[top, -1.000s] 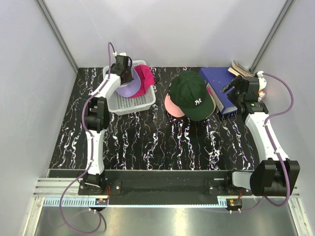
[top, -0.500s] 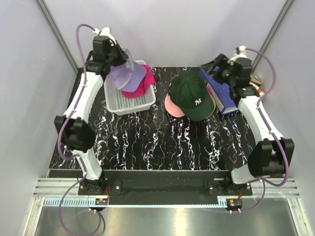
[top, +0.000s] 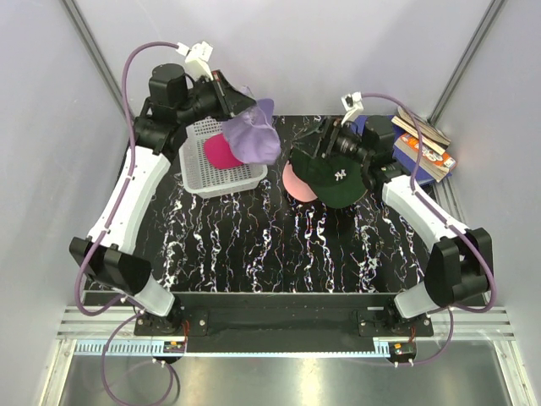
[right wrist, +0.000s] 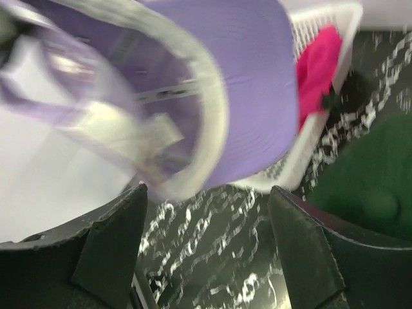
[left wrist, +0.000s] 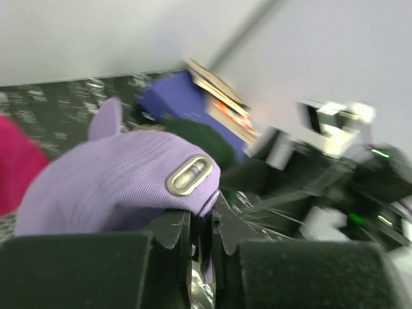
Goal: Stack the hats
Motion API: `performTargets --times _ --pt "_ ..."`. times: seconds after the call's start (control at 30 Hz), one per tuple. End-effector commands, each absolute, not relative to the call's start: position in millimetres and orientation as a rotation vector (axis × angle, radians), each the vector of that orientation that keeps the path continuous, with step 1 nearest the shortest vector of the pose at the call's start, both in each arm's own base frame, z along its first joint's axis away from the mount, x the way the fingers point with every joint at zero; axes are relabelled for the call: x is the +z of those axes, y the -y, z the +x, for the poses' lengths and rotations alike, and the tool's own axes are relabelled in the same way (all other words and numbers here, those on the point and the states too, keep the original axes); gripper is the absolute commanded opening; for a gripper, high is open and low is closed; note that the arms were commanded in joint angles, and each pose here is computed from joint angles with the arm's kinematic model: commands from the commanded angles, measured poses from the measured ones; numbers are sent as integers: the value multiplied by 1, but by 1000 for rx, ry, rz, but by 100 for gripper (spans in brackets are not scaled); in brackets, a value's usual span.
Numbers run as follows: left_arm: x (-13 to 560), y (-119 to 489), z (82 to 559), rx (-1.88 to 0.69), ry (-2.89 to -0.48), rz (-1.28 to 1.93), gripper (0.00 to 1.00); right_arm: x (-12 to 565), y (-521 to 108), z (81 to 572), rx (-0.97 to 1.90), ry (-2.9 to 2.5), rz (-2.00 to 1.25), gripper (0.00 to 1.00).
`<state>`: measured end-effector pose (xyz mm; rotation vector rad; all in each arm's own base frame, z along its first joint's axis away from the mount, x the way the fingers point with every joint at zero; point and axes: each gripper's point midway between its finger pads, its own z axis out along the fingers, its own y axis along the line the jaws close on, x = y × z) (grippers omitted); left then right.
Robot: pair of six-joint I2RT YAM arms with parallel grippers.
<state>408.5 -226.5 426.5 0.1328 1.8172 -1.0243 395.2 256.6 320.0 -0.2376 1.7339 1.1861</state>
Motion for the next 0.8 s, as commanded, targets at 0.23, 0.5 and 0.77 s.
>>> performTargets --times 0.23,0.5,0.77 --pt "526 268 290 -1387 -1444 606 0 314 -262 355 1308 -1604 -385 88" --pt "552 278 252 -1474 -1336 755 0 336 -273 335 1589 -1477 -367 89" --pt "558 286 237 -1511 -1310 798 0 372 -274 331 1731 -1328 -350 88"
